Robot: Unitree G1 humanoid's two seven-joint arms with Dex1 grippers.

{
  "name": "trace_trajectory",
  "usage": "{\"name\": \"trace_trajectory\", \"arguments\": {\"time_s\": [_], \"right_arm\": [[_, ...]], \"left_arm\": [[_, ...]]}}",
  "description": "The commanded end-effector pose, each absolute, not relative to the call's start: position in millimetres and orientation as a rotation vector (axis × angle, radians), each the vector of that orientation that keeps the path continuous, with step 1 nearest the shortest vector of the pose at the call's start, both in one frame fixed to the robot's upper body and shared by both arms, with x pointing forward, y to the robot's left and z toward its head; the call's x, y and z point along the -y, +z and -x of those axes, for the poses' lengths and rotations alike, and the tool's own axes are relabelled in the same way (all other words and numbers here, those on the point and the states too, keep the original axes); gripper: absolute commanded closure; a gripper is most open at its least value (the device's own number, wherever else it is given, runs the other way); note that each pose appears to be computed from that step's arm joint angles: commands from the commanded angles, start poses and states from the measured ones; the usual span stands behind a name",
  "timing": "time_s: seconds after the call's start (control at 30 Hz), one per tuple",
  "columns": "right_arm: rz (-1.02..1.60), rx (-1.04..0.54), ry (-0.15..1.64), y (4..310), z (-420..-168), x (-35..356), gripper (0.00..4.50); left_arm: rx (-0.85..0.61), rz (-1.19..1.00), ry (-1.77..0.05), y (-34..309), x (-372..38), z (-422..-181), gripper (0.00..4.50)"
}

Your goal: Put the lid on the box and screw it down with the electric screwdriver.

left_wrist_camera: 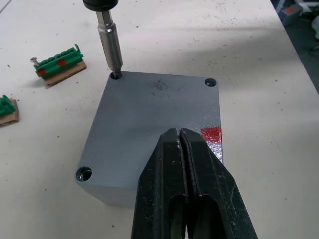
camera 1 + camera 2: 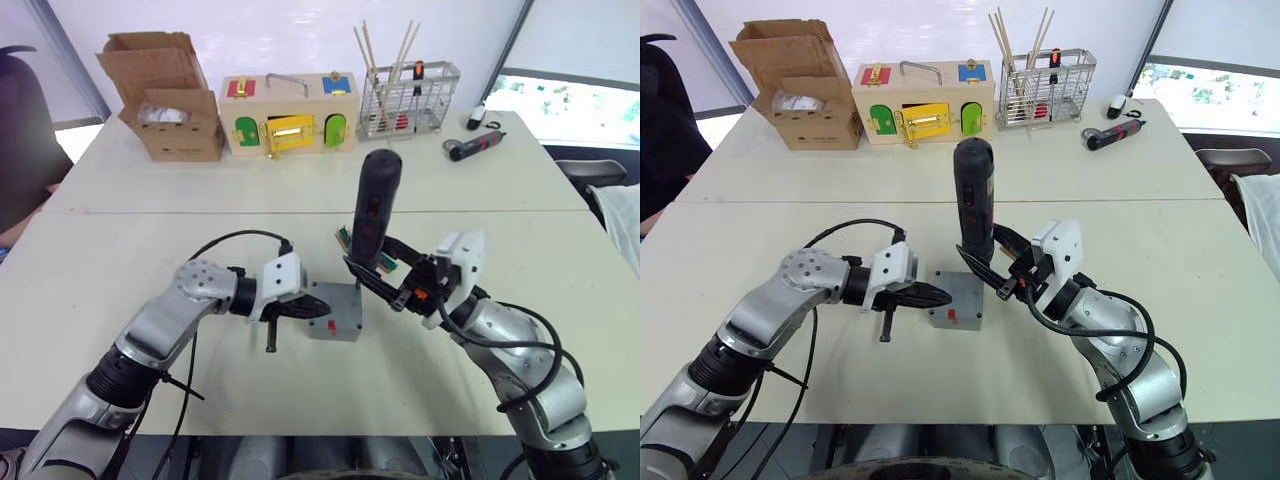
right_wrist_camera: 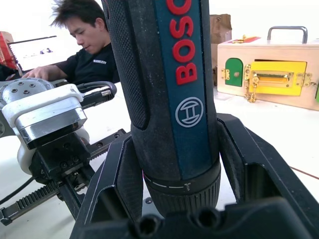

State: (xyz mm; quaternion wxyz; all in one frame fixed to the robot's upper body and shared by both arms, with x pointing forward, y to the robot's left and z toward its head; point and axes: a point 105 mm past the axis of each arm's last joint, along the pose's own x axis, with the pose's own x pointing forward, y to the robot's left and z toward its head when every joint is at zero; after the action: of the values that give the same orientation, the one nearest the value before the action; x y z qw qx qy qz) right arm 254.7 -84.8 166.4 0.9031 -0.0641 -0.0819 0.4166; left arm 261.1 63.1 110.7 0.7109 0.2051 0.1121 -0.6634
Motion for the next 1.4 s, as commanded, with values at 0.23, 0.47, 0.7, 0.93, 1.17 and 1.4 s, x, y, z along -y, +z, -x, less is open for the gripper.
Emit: {"name": "trace_trajectory", "arguments": {"time_s": [0.23, 0.47, 0.7, 0.93, 1.17, 1.4], "right_arm": [[0.148, -0.001, 0.832, 119.6, -262.8, 87.1, 2.67], [0.155, -0.022, 0.805, 112.5, -263.9, 91.4, 2.67], [0.133, -0.006, 0.816, 116.9, -260.1, 90.2, 2.67], [0.127, 0.095, 0.836, 149.4, -256.9, 90.6, 2.67], [0.085, 0.231, 0.99, 235.7, -241.1, 84.2, 2.67], [-0.042, 0.134, 1.057, 273.2, -246.5, 98.0, 2.67]], "left_arm": [[-0.335, -0.47, -1.458, 92.7, -67.3, -259.4, 4.5], [-0.333, -0.474, -1.455, 93.3, -67.4, -259.7, 4.5], [-0.335, -0.473, -1.458, 93.1, -66.4, -259.7, 4.5], [-0.349, -0.473, -1.456, 88.6, -66.7, -259.9, 4.5], [-0.37, -0.47, -1.449, 84.9, -69.3, -260.6, 4.5], [-0.328, -0.386, -1.414, 103.3, -73.2, -269.9, 4.5]]}}
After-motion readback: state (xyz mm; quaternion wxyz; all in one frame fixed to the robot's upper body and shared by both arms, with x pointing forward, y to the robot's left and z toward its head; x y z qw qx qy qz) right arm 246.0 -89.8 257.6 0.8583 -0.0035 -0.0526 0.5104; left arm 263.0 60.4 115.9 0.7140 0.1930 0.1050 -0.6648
